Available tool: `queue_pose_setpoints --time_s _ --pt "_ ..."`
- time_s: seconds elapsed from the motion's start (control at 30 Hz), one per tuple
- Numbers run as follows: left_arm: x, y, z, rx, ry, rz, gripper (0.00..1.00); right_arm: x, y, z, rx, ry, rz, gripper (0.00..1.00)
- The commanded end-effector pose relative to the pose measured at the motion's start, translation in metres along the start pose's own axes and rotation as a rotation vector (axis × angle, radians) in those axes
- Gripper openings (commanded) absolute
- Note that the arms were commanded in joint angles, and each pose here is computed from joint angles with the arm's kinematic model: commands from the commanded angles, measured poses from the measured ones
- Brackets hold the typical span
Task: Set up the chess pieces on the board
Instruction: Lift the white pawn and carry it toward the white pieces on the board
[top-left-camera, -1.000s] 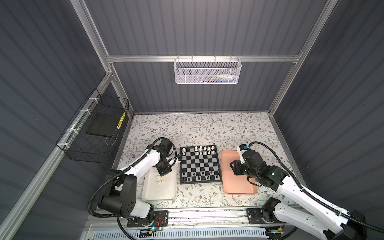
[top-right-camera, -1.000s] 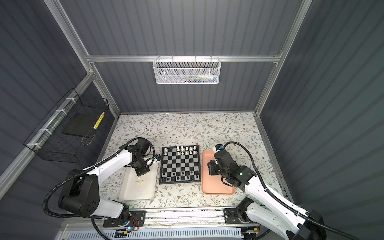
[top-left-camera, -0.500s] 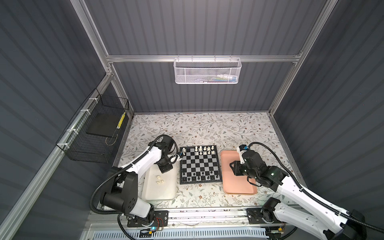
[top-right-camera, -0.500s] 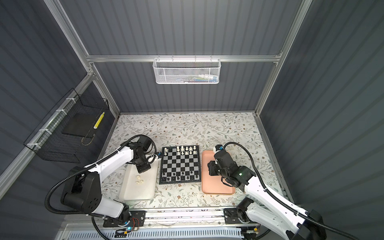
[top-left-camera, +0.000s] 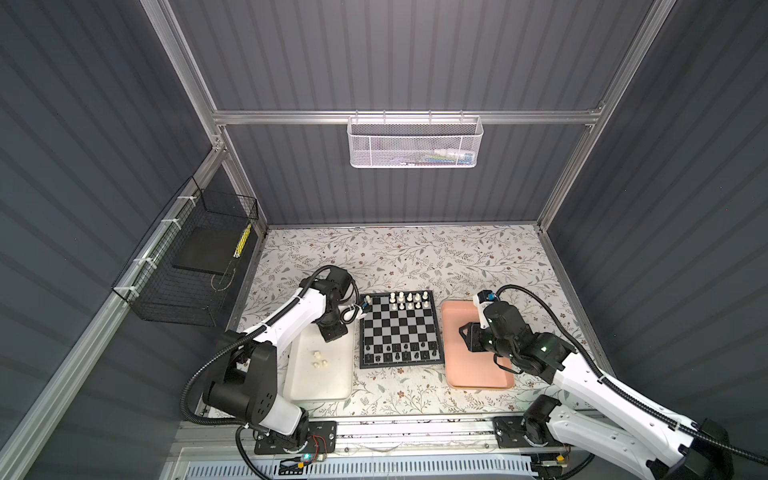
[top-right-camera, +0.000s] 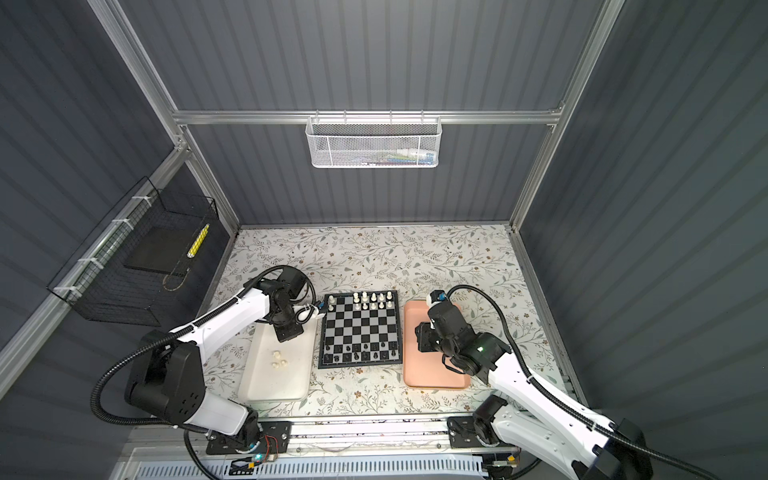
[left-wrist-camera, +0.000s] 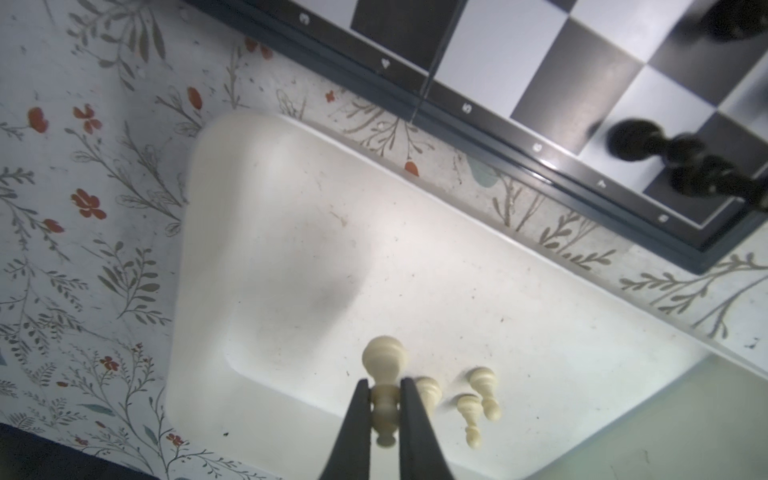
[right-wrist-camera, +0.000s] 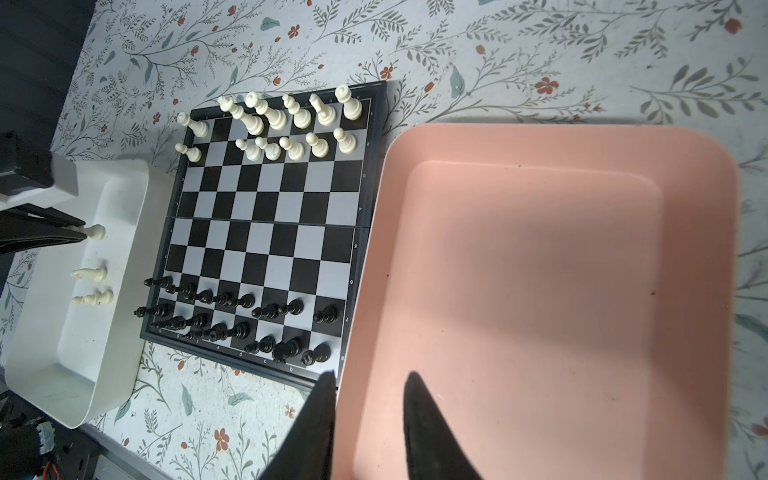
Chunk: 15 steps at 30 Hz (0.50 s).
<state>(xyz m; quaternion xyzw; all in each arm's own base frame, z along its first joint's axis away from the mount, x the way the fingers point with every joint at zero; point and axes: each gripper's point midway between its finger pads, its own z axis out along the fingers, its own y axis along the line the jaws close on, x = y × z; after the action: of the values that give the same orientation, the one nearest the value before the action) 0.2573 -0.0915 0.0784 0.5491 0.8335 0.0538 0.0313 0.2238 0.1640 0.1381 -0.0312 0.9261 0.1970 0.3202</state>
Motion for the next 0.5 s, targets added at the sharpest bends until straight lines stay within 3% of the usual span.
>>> queue_pose_setpoints --time_s 0.0,0.47 --pt "-0.003 0.0 -0.005 0.015 0.022 0.042 0.13 0.001 -0.001 0.002 0.003 0.0 0.006 0.31" --pt "-0.05 0.009 -0.029 -0.009 -0.004 0.111 0.13 0.002 -0.003 0.003 0.006 -0.002 0.007 0.31"
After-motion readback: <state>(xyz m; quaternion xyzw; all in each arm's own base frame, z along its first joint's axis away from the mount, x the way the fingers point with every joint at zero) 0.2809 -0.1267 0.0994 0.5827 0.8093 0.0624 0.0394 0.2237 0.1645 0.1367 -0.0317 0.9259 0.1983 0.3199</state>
